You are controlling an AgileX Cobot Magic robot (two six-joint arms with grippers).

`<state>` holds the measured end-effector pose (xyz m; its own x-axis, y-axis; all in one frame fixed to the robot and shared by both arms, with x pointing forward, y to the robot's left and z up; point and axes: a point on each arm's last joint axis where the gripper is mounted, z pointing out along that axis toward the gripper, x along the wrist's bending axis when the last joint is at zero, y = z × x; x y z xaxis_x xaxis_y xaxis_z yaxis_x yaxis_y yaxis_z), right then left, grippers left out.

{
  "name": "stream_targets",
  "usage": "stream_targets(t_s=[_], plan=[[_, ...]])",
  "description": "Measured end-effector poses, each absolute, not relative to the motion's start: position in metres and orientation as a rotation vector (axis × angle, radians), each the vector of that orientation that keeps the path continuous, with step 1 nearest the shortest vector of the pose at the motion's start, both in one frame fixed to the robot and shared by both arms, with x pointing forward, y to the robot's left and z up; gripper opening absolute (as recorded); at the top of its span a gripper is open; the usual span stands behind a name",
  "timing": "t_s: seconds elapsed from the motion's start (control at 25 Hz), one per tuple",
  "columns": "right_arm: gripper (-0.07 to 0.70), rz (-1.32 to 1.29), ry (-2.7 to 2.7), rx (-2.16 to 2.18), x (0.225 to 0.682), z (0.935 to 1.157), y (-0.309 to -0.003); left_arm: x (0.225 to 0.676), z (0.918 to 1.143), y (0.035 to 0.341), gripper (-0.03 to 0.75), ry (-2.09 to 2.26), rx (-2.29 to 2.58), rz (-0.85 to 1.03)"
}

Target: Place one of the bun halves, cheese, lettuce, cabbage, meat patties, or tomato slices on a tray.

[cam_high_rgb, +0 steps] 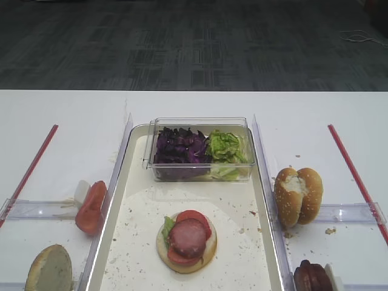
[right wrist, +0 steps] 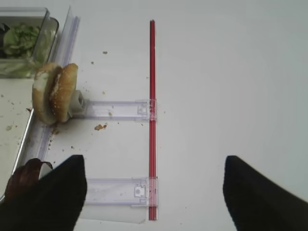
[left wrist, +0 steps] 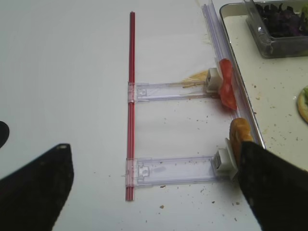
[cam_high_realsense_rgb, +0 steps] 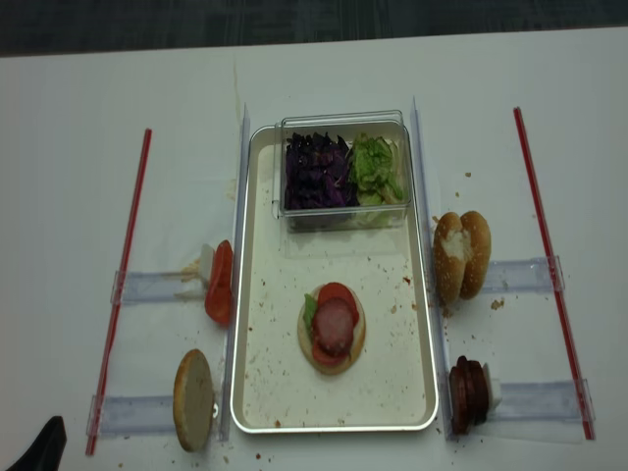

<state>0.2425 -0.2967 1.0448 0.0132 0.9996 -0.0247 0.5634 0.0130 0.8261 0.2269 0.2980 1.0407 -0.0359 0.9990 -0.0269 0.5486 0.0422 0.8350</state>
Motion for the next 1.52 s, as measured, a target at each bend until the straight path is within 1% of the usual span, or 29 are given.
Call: stream_targets(t_s=[0.2,1.52], plan=[[0.61,0.878,1.579,1.577,0.231,1.0442,-0.296,0.2269,1.0407,0.298,0.67,1.662,1.58,0.868],[0.61,0.875,1.579,1.575,0.231,1.0442,-0.2962,0.2269,1.0407,0.298,0.67,1.662,1.58,0.868]])
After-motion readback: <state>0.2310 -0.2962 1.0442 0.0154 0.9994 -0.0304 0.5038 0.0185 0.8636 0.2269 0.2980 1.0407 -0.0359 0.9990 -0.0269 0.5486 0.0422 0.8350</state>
